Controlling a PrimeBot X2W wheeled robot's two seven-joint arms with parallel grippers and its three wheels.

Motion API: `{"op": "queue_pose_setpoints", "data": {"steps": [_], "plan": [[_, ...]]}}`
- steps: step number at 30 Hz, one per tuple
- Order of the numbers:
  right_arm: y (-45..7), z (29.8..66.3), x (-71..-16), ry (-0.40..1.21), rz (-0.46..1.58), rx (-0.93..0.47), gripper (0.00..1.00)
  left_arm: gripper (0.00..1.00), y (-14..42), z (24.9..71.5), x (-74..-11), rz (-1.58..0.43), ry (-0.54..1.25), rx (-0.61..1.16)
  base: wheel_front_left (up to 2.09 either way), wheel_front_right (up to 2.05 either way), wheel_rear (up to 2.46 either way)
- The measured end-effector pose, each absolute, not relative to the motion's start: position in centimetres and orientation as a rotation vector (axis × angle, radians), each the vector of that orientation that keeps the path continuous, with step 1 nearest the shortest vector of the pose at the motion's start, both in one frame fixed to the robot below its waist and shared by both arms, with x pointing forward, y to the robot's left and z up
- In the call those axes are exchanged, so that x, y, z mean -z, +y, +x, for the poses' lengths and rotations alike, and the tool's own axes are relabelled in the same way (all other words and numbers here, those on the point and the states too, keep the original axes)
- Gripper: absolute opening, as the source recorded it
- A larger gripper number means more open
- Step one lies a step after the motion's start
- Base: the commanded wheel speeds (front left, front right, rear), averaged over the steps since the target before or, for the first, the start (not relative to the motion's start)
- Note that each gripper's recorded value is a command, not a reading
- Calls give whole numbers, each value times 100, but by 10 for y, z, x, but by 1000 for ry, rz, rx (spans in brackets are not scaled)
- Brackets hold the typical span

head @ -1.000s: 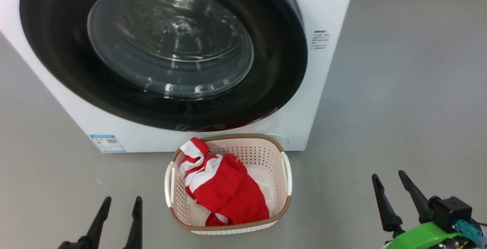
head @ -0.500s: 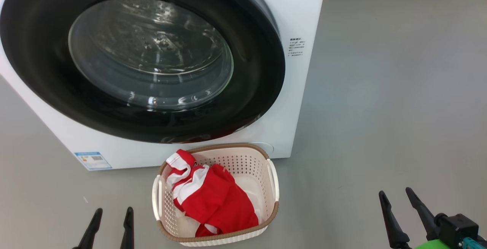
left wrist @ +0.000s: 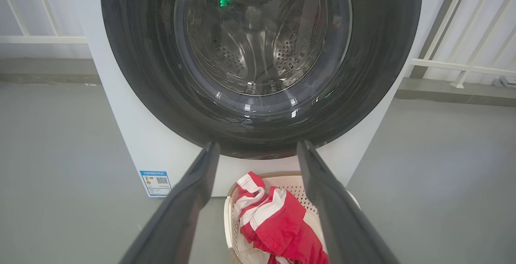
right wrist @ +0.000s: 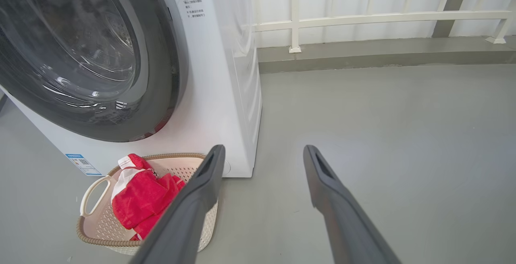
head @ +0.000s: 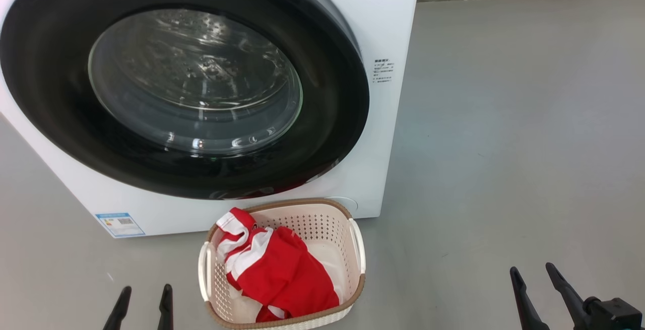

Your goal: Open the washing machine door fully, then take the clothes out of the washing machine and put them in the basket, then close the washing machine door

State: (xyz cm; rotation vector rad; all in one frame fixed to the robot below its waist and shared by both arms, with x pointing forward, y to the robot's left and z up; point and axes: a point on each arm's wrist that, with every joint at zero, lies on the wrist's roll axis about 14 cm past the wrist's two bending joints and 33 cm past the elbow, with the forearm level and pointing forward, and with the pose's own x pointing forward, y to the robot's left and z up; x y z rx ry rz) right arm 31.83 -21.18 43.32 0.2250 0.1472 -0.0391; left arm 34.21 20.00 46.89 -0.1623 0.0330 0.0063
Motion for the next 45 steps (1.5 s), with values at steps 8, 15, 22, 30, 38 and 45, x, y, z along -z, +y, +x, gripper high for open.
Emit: {"op": "queue_pose_setpoints", "data": {"steps": [8, 15, 22, 30, 38, 45], "plan": [[-214, 316, -433, 145, 223, 46, 100, 100, 202, 337, -467, -162, 37, -13, 0, 0, 0], [-213, 316, -434, 143, 223, 42, 100, 100, 203, 336, -469, -163, 33, -17, 0, 0, 0], [-210, 317, -432, 150, 228, 38, 0, 0, 204, 334, -466, -167, 41, -25, 0, 0, 0], [-200, 307, -409, 227, 281, 55, 0, 0, 195, 327, -442, -222, 124, -35, 0, 0, 0], [-203, 307, -408, 235, 364, 85, 0, 0, 197, 327, -440, -310, 137, -59, 0, 0, 0], [-205, 308, -408, 237, 437, 108, 0, 0, 199, 328, -438, -383, 145, -78, 0, 0, 0]]}}
